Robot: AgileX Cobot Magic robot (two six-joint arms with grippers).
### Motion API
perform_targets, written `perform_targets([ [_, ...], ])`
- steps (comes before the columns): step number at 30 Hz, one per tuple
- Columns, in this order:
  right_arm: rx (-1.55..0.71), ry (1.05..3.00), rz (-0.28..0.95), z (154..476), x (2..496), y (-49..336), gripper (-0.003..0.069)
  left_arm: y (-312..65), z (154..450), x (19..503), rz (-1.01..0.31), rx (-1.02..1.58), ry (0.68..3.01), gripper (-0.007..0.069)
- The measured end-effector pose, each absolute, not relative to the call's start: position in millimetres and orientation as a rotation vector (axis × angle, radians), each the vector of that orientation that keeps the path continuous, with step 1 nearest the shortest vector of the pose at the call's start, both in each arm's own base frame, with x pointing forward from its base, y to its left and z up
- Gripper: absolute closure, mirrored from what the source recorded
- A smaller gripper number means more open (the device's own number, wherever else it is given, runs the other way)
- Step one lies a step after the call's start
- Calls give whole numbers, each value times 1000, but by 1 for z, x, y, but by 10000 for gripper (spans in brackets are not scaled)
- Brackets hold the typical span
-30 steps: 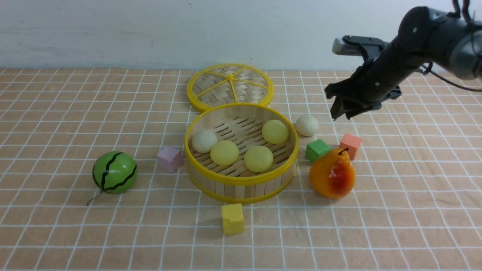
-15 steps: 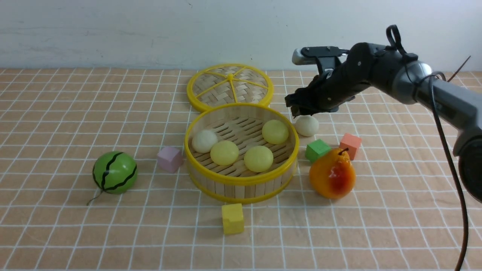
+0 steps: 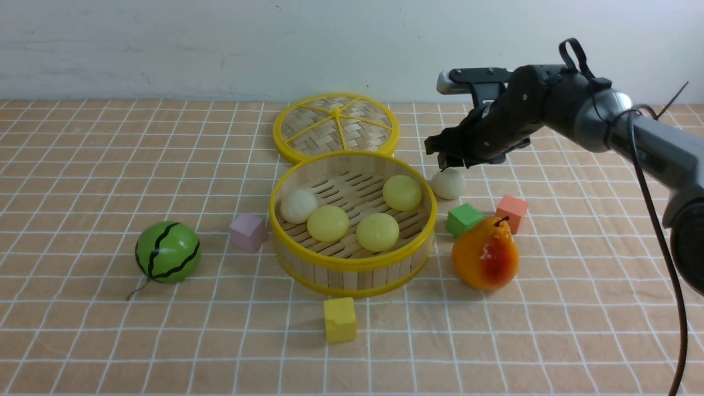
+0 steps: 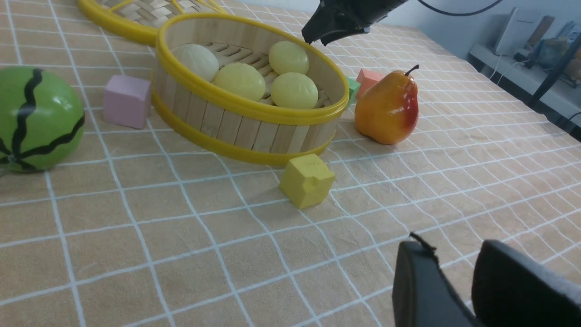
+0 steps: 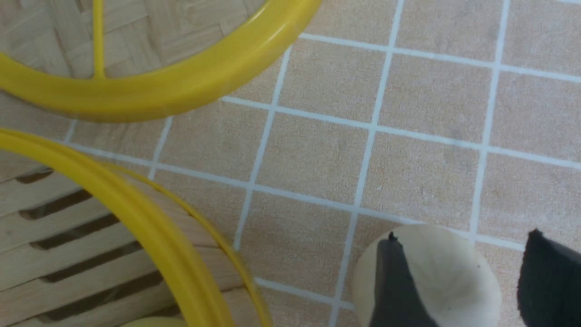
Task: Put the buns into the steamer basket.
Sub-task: Use the right arm to grab a steamed stuffed bun, then use the right arm to put the steamed stuffed bun into the steamer
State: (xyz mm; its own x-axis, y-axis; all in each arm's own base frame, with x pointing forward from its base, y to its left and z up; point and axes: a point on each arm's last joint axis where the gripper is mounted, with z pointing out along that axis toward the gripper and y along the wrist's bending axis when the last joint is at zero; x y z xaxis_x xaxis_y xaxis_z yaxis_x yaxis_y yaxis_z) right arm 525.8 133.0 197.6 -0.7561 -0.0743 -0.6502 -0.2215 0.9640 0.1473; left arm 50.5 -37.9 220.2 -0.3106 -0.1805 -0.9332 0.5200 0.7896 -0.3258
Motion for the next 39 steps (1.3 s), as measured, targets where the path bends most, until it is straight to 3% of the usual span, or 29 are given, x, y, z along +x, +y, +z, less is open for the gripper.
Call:
perform_targets([
  [13, -201, 2452, 283, 177, 529, 134, 388, -38, 220, 50, -712, 265, 1757, 439],
  [17, -201, 2448, 284, 178, 530, 134, 452, -38, 220, 50, -712, 265, 1757, 432],
  [22, -220, 2455, 279, 180, 528, 134, 626, -38, 220, 50, -712, 265, 1757, 425],
  [24, -225, 2457, 279, 183, 527, 134, 644, -38, 220, 50, -712, 265, 1757, 424],
  [28, -252, 2440, 286, 210, 520, 133, 654, -38, 220, 50, -712, 265, 1757, 418],
  [34, -313, 2314, 448, 283, 497, 146, 654, -38, 220, 50, -712, 265, 1757, 412],
  [39, -385, 2286, 607, 285, 489, 174, 654, -38, 220, 50, -712, 265, 1757, 408],
])
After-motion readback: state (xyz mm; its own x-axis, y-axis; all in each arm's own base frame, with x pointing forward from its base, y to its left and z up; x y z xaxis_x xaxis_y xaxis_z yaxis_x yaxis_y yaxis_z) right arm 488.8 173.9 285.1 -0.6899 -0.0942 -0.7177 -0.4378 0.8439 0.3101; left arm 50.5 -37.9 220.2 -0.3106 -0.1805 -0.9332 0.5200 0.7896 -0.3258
